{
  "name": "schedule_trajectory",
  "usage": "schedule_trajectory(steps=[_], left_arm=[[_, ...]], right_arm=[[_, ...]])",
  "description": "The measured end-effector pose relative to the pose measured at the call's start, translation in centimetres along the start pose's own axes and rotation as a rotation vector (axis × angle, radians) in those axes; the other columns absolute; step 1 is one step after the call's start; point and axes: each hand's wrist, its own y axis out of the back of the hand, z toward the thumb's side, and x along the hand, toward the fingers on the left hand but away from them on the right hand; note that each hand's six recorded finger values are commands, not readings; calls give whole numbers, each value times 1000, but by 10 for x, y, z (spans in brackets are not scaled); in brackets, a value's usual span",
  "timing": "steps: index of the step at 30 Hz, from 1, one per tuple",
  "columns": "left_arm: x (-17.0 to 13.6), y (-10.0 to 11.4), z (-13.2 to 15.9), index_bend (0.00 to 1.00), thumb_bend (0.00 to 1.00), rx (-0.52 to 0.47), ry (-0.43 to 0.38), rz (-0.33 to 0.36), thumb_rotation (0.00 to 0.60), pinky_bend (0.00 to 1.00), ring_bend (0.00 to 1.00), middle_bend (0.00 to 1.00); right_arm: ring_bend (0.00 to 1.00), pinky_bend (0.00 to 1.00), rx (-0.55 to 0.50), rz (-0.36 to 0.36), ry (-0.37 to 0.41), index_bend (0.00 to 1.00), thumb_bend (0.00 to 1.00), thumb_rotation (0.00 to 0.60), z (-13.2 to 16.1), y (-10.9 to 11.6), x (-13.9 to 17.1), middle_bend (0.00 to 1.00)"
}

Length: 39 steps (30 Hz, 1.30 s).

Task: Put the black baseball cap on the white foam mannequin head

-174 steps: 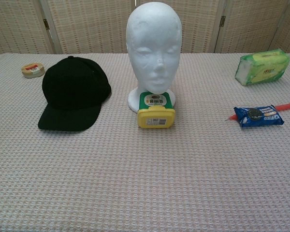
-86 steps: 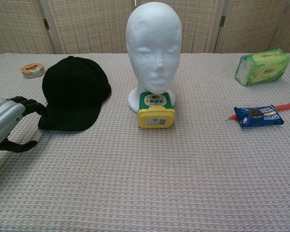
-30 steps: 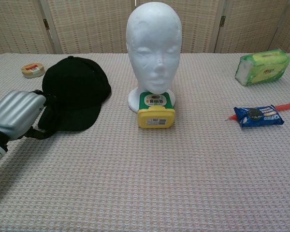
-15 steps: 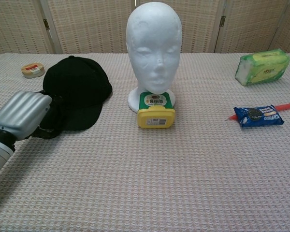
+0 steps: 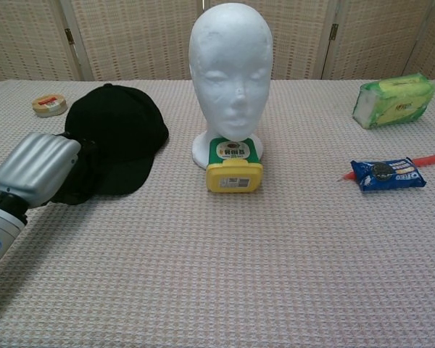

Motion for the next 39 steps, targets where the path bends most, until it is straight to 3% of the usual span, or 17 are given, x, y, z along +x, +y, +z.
schedule_trajectory(steps=[11,30,39], left_arm=[[-1,0,2,592,265,-29,-1,26,600,593,470,620],[0,0,-2,649,429,-67,35,39,600,605,487,644],[-4,18,-8,654,447,10,26,129,600,608,491,649]], right_arm=[[0,0,8,5,-4,0,240,600,1,-2,-1,0],[0,0,30,21,-10,0,244,600,3,-7,-2,0],[0,0,32,21,-1,0,245,600,5,-7,0,0]])
